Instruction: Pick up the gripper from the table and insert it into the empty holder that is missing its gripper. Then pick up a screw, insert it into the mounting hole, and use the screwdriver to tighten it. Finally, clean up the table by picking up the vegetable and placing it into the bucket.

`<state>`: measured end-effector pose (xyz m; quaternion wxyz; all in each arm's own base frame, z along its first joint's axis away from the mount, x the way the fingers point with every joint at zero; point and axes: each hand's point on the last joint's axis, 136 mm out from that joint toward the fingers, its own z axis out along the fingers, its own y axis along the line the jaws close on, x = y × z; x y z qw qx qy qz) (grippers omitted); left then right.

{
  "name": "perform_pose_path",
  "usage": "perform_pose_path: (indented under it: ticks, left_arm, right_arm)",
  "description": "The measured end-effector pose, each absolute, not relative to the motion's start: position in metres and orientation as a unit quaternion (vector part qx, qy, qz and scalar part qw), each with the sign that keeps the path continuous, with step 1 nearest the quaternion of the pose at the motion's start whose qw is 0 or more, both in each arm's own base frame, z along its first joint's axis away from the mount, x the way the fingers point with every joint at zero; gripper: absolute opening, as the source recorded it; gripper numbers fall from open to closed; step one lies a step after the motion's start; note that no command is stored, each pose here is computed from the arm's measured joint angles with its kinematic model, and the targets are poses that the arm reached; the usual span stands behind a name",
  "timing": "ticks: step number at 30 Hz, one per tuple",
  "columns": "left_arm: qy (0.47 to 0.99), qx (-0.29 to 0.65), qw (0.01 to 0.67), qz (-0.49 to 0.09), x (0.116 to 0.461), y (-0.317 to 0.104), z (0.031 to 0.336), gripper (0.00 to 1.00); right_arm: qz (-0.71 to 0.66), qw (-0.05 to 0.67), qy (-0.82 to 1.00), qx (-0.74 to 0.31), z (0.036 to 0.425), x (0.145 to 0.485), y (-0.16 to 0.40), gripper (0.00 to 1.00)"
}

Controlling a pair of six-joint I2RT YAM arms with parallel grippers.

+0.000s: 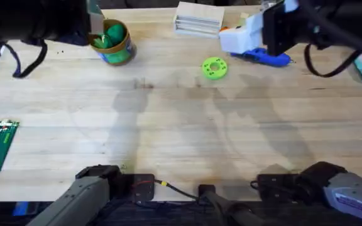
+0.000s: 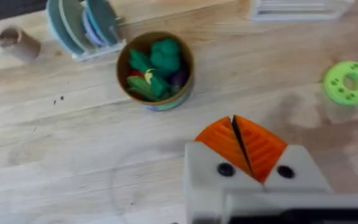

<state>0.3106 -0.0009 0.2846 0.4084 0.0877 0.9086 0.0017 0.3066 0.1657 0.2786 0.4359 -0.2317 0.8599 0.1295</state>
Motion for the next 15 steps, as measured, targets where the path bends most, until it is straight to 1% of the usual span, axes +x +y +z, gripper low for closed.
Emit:
perform_pose_path:
  ticks: [3, 4, 9, 10, 11, 12, 15]
  left_arm:
    - [0.901, 0.119, 0.417, -0.004, 0.3, -0.017, 0.292, 0.021]
    - [0.898, 0.129, 0.421, -0.006, 0.297, -0.022, 0.295, 0.078]
    - [0.884, 0.157, 0.441, -0.012, 0.287, -0.037, 0.307, 0.851]
    - [0.882, 0.158, 0.443, -0.013, 0.286, -0.038, 0.309, 0.956]
    - [0.881, 0.16, 0.444, -0.013, 0.285, -0.039, 0.309, 0.985]
    - [0.881, 0.16, 0.444, -0.013, 0.285, -0.039, 0.309, 0.994]
    - [0.882, 0.16, 0.444, -0.013, 0.285, -0.039, 0.309, 0.995]
  right_arm:
    - [0.13, 0.445, 0.856, -0.229, 0.288, 0.307, 0.164, 0.992]
    - [0.131, 0.447, 0.855, -0.228, 0.29, 0.307, 0.164, 0.992]
    - [0.131, 0.447, 0.855, -0.228, 0.29, 0.306, 0.163, 0.993]
    - [0.131, 0.447, 0.855, -0.228, 0.29, 0.306, 0.163, 0.992]
    - [0.131, 0.447, 0.855, -0.228, 0.29, 0.306, 0.163, 0.992]
    - [0.131, 0.447, 0.855, -0.228, 0.29, 0.306, 0.163, 0.992]
    - [0.131, 0.447, 0.855, -0.228, 0.29, 0.306, 0.163, 0.991]
